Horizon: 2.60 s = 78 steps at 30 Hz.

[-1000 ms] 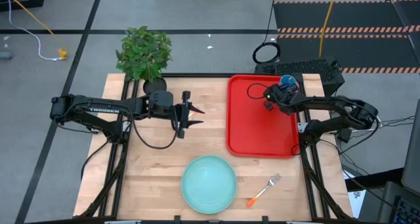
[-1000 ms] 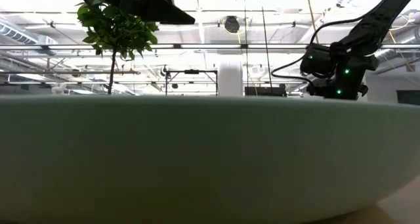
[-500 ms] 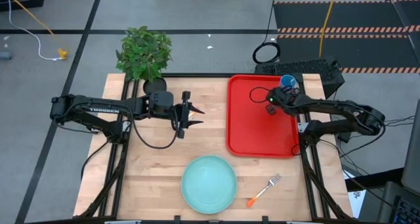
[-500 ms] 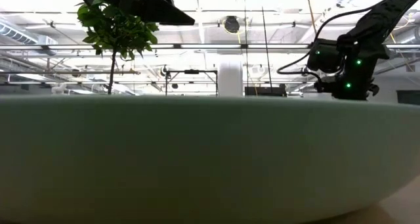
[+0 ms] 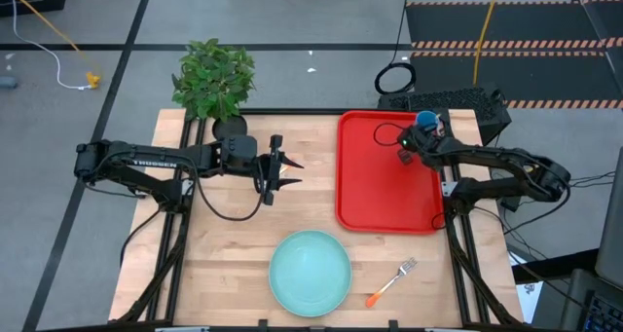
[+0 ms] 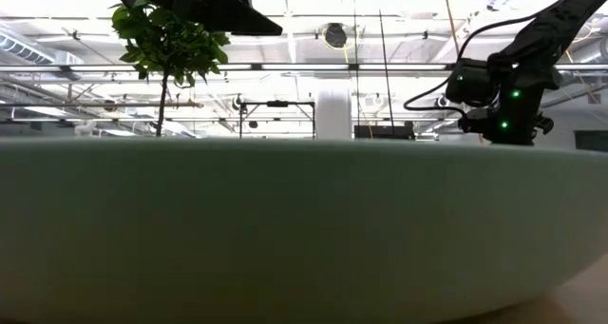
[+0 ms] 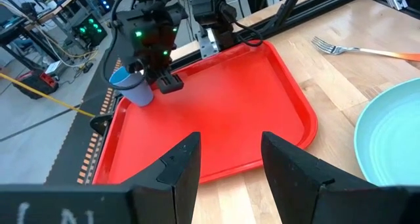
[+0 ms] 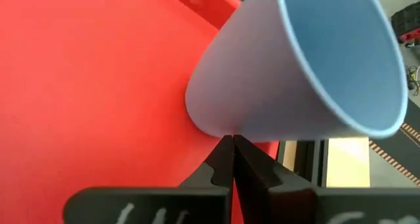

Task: Pick and place plate/cup/fork/spoon on tray
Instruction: Put the blue cup on the red tray, then put the light green plate on the red tray

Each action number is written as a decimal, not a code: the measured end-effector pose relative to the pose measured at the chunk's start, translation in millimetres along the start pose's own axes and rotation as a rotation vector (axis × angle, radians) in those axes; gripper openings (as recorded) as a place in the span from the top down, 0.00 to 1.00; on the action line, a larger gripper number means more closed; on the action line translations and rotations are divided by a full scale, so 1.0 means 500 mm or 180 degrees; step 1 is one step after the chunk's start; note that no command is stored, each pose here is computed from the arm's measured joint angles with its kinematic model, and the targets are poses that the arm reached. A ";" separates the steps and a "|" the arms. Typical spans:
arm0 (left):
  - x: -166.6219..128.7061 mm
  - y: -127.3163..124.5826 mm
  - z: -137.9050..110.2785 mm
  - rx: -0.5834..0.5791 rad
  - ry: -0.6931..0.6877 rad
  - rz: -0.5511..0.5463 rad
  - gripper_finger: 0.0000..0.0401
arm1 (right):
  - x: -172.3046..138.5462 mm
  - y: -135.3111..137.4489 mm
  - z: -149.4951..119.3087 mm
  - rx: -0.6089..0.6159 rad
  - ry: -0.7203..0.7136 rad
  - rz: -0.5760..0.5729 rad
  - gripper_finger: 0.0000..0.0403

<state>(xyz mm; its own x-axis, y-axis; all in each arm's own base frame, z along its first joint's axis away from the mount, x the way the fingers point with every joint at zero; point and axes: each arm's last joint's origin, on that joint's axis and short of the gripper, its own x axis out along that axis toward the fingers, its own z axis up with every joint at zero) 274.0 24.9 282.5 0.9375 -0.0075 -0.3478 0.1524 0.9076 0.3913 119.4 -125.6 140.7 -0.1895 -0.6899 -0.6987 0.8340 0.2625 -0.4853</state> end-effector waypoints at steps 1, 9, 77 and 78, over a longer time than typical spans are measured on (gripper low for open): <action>0.000 0.000 0.000 -0.0001 -0.0001 0.0001 0.59 | 0.001 -0.001 0.002 0.0017 -0.0018 -0.0002 1.00; 0.000 0.000 0.000 -0.0002 -0.0001 0.0001 0.59 | 0.011 -0.012 0.015 0.0127 -0.0107 -0.0050 1.00; -0.079 -0.411 0.063 0.0396 0.0800 -0.1511 0.59 | -0.292 0.089 0.019 0.0132 -0.0955 0.3373 1.00; -0.077 -0.424 0.056 0.0473 0.0863 -0.1555 0.59 | -0.296 0.097 0.014 0.0141 -0.0905 0.3420 1.00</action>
<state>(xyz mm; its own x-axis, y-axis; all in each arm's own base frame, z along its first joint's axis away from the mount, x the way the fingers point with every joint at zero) 214.4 -178.7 236.7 0.6367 -0.2853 -0.7164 0.6081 0.7570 0.2390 191.4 -15.5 224.5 0.7635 -0.2491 -0.5959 0.5119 0.7959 0.3231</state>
